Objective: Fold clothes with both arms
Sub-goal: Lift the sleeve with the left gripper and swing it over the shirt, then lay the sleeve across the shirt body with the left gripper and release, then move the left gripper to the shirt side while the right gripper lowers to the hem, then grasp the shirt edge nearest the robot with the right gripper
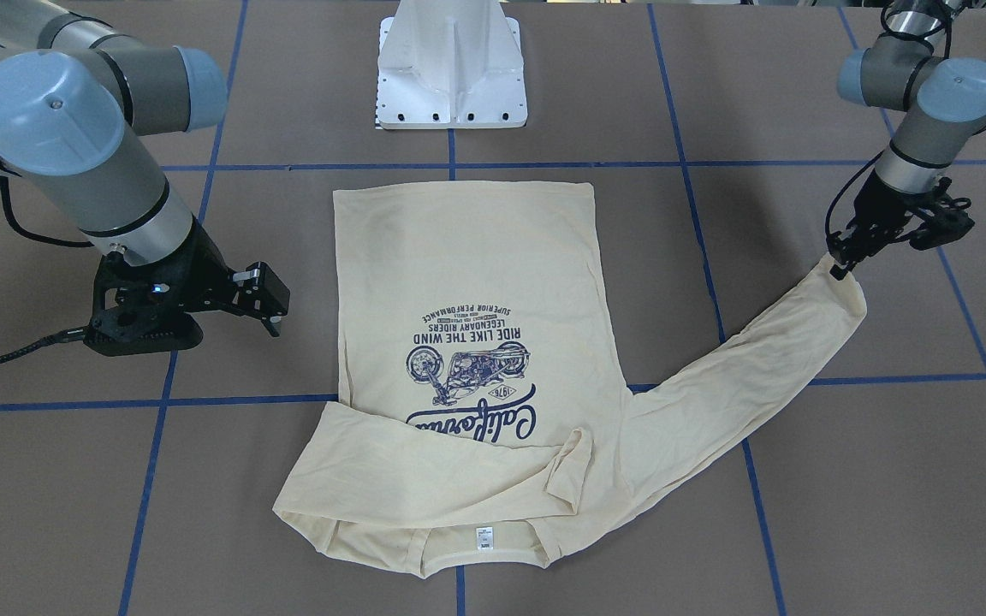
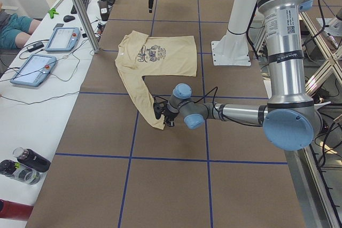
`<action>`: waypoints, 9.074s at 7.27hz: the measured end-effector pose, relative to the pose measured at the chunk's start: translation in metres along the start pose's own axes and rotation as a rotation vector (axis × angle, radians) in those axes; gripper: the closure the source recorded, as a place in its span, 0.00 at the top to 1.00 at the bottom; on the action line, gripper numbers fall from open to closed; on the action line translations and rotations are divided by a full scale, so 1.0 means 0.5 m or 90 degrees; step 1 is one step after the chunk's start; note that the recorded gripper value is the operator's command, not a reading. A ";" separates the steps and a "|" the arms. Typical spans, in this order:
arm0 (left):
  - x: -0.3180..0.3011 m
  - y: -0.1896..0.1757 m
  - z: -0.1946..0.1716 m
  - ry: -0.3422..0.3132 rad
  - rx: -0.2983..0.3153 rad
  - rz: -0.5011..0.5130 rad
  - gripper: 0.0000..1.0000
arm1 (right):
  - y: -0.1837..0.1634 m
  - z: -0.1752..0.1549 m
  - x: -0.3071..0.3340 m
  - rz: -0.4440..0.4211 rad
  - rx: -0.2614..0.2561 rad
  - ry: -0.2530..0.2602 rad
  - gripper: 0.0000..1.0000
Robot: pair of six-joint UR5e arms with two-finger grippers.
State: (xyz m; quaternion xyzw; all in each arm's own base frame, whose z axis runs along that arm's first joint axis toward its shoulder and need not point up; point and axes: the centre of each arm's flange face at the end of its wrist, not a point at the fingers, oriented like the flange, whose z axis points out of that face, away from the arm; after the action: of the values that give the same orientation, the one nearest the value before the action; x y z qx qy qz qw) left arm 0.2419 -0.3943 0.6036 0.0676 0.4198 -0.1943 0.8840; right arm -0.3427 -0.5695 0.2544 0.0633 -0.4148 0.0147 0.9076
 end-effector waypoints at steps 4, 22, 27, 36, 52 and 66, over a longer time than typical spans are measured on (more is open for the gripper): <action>0.118 -0.147 -0.087 0.060 -0.016 -0.064 0.00 | -0.010 -0.025 0.048 0.023 -0.011 -0.012 0.99; 1.228 -0.049 -0.127 0.273 -0.146 -0.357 0.00 | 0.038 -0.008 0.228 0.064 -0.036 0.016 1.00; 1.270 0.105 0.045 0.275 -0.112 -0.326 1.00 | 0.037 0.000 0.233 0.067 -0.040 0.020 1.00; 0.903 0.156 -0.132 0.267 -0.132 -0.180 1.00 | 0.219 0.060 -0.003 0.101 -0.057 -0.058 1.00; 0.763 0.195 -0.305 0.293 -0.136 -0.154 1.00 | 0.562 0.325 -0.129 0.085 -0.140 0.023 0.71; 0.705 0.278 -0.245 0.243 -0.133 -0.156 1.00 | 0.547 0.216 -0.153 0.087 -0.159 -0.027 0.00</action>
State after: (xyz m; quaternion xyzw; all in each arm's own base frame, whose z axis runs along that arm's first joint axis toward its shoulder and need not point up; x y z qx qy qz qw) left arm 0.4115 -0.3338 0.2482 -0.0401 0.6021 -0.2393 0.7607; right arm -0.4956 -0.3100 0.2949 -0.0782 -0.4361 0.0237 0.8962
